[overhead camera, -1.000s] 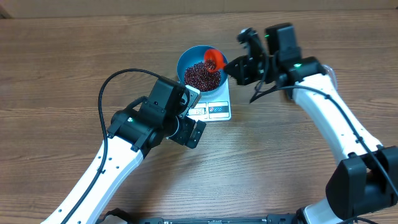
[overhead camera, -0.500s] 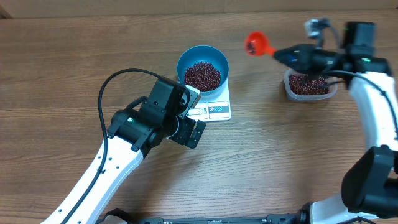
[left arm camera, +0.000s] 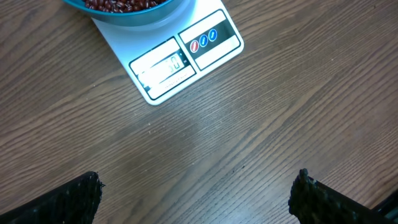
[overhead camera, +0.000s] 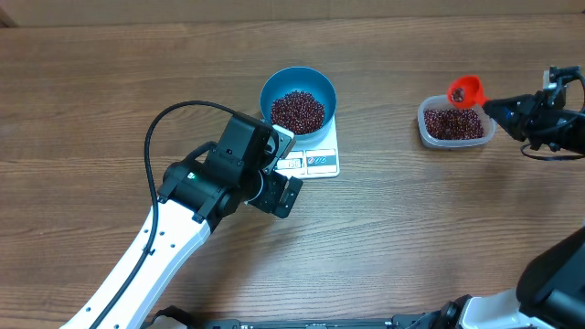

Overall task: Scoop item into bowl and weigh 150g on scale
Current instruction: 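Lower the red scoop into the bean tub with the right gripper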

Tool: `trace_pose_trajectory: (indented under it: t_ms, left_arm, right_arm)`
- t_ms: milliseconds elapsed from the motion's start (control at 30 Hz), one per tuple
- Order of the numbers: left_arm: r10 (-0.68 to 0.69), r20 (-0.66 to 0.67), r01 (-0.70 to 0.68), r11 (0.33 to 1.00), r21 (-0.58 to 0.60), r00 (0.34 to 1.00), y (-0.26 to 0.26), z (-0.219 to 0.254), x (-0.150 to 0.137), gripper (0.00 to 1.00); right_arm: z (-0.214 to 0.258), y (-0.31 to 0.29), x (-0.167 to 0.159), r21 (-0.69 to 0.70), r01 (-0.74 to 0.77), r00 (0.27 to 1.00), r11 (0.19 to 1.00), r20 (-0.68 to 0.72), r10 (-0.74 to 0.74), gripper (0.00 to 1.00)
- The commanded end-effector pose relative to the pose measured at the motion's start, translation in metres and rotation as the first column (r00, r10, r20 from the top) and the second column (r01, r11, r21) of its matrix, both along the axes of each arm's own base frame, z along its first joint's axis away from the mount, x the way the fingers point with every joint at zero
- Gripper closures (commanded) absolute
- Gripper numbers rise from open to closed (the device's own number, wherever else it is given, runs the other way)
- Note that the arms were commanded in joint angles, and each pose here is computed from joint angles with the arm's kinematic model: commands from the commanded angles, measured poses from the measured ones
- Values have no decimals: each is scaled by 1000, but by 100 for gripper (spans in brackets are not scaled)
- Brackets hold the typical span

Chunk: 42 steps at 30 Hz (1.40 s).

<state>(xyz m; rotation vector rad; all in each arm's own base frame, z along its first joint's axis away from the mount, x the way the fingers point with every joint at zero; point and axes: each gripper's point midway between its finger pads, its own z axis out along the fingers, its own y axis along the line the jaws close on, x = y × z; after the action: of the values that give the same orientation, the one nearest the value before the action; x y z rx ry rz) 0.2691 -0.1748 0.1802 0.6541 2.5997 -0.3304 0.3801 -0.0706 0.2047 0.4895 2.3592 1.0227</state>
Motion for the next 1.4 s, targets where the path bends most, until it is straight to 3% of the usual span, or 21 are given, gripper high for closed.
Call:
trace_pose_trajectory:
  t_ms: [0,267,667,867,1367]
  left_arm:
    - [-11,2,11,1000,-13,1000,-3,2,-1,0]
    - [-11,3,11,1000,-13,1000,-3,2,-1,0]
    - [-11,3,11,1000,-13,1000,-4,2,-1,0]
    - [-11,3,11,1000,-13,1000,-4,2,-1,0]
    - [-11,2,11,1000,-13,1000,-3,2,-1,0]
  right_arm:
    - [3,-18,-6,-224,40,999,974,-25,-47,96]
    - [-24,-14,-9,-481,-18,985,877,-159,-67,96]
    - [-24,-2,12,-784,-24,979,621,-144,-145,96]
    - [-21,-1,12,-844,-31,977,535,-139,-162,97]
    - [-16,10,14,-893,-50,981,447,-128,-146,96]
